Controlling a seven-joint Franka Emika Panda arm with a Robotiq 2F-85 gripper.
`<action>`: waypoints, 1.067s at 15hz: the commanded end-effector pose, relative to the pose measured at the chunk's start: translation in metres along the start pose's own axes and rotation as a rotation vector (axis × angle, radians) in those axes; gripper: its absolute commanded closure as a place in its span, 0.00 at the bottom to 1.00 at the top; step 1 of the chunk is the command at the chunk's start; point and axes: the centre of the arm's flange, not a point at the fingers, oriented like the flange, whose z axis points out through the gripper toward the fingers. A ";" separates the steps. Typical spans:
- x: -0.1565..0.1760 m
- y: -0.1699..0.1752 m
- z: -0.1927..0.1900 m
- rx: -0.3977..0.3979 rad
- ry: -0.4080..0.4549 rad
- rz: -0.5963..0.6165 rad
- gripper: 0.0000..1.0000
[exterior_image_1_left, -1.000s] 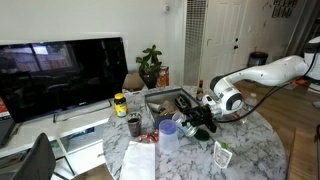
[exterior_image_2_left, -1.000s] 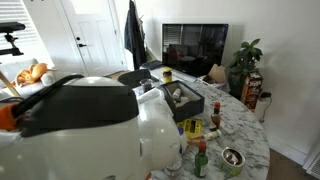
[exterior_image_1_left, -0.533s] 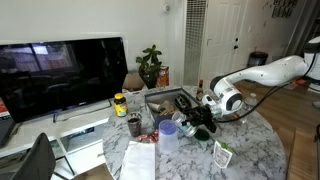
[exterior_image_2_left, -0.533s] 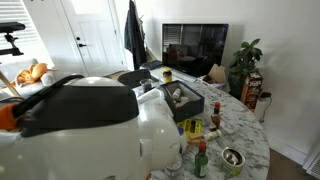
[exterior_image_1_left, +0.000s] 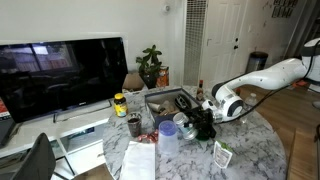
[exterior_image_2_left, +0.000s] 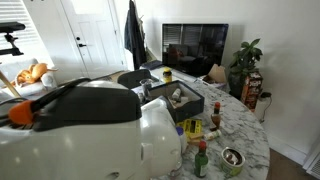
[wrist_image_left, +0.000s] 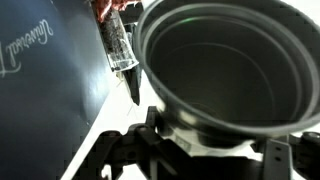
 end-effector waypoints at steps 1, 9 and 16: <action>-0.018 0.010 0.001 0.026 -0.034 -0.052 0.05; 0.013 0.018 0.003 0.058 -0.106 -0.122 0.00; 0.103 0.006 -0.001 0.114 -0.262 -0.129 0.00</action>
